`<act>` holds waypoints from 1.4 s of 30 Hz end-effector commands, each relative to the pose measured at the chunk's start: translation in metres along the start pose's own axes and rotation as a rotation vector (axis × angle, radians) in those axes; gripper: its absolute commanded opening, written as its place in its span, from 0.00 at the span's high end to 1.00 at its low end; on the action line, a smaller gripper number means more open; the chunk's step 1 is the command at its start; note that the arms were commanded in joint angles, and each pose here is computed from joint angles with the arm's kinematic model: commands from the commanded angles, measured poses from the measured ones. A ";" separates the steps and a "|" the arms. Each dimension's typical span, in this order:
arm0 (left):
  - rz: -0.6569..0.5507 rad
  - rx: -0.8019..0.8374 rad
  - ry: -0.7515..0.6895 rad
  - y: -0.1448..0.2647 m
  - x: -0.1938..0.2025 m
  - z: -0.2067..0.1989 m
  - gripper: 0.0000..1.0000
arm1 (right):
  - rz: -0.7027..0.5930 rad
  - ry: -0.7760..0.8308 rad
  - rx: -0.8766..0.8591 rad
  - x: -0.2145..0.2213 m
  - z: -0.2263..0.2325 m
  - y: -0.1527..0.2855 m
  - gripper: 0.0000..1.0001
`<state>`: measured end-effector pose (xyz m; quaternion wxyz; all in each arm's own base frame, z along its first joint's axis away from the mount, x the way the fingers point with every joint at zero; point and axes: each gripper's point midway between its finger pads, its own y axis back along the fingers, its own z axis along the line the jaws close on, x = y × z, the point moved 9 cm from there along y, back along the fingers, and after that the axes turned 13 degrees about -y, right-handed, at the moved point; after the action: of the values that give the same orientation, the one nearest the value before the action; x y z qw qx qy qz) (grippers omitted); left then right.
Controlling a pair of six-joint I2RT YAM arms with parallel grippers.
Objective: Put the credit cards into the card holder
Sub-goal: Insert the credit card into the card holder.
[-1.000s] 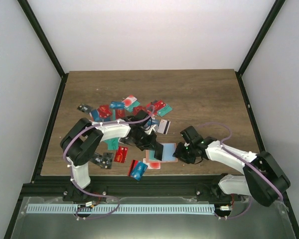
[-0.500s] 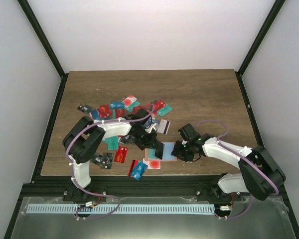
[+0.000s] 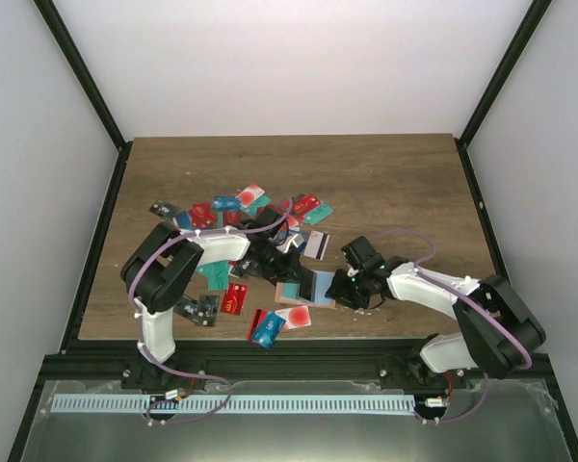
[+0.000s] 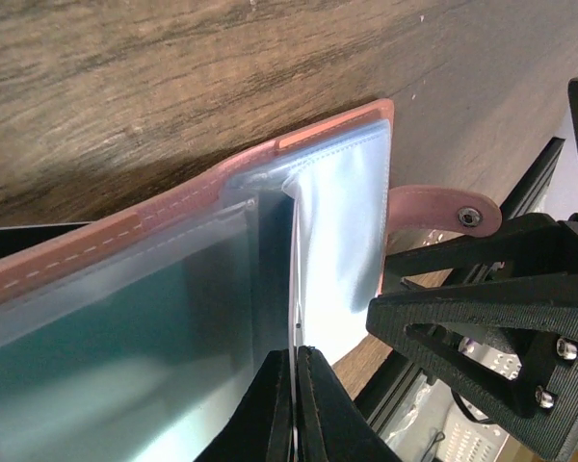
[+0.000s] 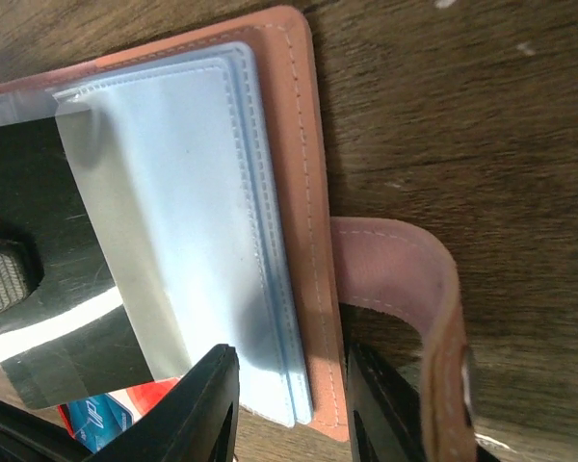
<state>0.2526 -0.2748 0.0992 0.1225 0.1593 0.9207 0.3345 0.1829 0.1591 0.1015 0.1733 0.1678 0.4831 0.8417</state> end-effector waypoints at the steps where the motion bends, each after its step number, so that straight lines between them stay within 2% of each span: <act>1: 0.012 0.015 0.001 -0.010 0.002 0.010 0.96 | -0.010 -0.001 0.034 -0.005 -0.005 -0.007 0.66; 27: 0.046 0.032 0.042 -0.043 0.007 0.011 0.95 | -0.033 0.054 -0.022 -0.010 0.013 -0.001 0.66; 42: 0.041 -0.063 0.014 -0.018 0.000 -0.015 0.65 | -0.051 0.080 -0.059 -0.008 0.019 0.013 0.63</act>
<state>0.2482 -0.3002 0.0884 0.1137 0.1687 0.9202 0.3344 0.1870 0.1608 0.1063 0.1626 0.1427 0.4838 0.8480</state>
